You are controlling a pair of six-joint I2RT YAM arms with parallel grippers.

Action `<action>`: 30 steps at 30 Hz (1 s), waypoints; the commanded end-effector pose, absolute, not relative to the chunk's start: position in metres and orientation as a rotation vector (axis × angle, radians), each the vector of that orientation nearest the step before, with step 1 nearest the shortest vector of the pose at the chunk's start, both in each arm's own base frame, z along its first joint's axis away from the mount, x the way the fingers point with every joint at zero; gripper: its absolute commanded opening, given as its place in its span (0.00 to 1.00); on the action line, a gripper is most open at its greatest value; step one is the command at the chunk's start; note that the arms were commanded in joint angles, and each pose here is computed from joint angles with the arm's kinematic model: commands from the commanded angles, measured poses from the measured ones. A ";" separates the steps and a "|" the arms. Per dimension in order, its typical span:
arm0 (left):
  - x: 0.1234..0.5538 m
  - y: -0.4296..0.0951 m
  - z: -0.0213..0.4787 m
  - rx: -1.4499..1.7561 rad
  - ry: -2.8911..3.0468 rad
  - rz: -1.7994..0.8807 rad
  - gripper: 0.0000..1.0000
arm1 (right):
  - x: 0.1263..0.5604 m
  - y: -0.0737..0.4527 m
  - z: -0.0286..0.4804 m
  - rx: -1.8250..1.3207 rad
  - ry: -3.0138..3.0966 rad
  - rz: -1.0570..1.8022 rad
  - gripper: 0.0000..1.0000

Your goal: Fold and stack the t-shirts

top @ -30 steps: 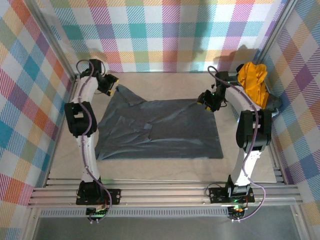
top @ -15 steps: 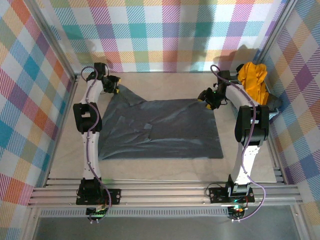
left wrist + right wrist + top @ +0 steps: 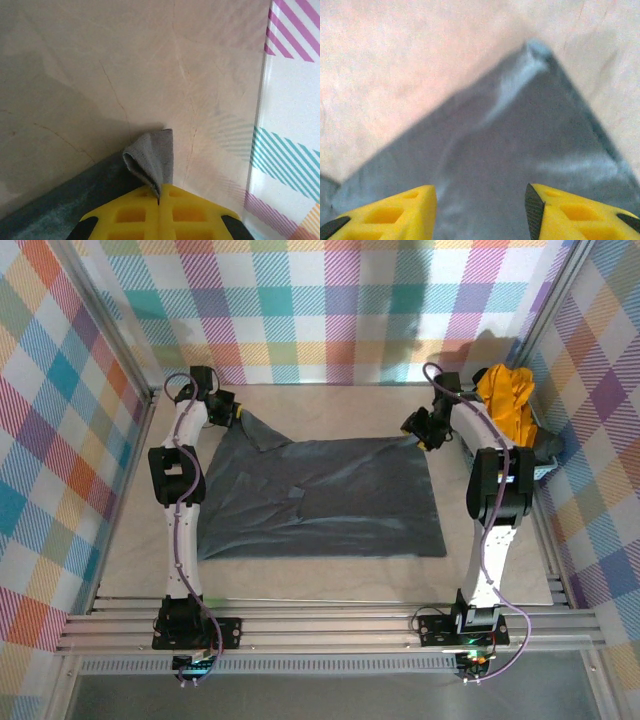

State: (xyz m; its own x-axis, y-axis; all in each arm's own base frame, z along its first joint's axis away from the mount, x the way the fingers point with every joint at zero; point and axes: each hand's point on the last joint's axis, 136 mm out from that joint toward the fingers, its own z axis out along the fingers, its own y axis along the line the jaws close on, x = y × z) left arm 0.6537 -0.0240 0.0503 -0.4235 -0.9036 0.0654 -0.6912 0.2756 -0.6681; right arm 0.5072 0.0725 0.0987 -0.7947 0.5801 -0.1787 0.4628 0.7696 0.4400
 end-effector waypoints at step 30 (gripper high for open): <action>0.589 -0.054 0.178 -1.234 2.284 -0.982 0.00 | 0.543 0.057 0.044 1.194 2.639 0.192 0.47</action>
